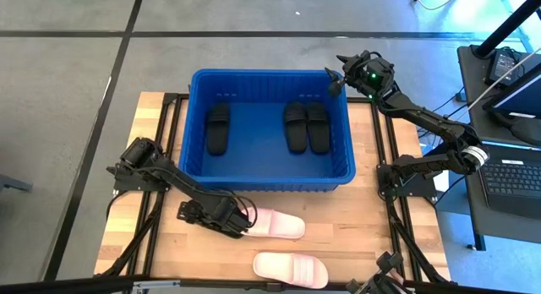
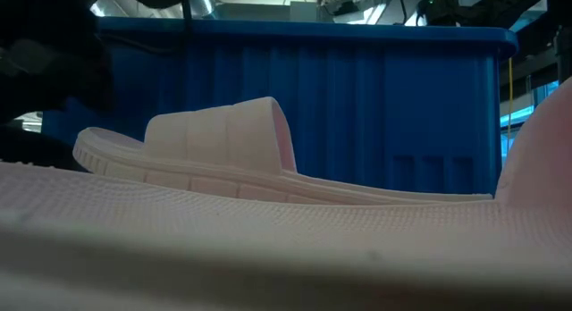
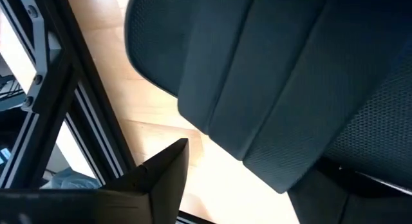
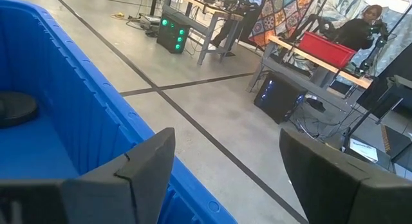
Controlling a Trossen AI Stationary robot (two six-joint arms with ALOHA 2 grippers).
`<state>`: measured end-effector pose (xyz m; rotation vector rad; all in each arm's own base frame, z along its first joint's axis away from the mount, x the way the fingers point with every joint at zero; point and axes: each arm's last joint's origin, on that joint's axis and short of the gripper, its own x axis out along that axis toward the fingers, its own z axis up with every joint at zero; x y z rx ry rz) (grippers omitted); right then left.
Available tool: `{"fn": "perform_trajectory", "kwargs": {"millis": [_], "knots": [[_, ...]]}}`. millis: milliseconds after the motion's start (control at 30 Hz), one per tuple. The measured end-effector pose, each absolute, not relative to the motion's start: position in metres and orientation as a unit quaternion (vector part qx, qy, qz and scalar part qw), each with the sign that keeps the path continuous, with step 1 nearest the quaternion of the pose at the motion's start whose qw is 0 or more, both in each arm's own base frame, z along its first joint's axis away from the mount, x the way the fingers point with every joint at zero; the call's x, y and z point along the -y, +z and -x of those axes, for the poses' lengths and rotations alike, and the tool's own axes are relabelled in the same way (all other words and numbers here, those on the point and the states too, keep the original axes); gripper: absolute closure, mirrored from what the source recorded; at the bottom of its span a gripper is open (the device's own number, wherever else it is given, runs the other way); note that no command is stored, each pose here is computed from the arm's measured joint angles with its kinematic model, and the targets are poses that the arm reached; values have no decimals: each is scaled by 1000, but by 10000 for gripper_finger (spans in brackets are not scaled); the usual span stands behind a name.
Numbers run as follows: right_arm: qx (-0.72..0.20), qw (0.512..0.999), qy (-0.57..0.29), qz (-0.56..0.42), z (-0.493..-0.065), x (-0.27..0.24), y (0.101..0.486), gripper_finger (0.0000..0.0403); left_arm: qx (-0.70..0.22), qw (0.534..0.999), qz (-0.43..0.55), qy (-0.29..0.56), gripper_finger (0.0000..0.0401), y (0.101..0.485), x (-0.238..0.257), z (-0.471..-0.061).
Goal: Pick and place slides into bin
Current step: Put the black slide into the blue container
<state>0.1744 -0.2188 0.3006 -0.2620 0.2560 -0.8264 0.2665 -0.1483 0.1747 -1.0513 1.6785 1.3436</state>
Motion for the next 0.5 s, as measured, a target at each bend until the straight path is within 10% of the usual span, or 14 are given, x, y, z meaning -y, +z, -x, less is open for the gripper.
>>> {"fn": "perform_trajectory", "kwargs": {"millis": [500], "knots": [[-125, 900, -399, 126, -174, 219, 300, 124, -655, 364, 418, 514, 339, 174, 149, -268]]}}
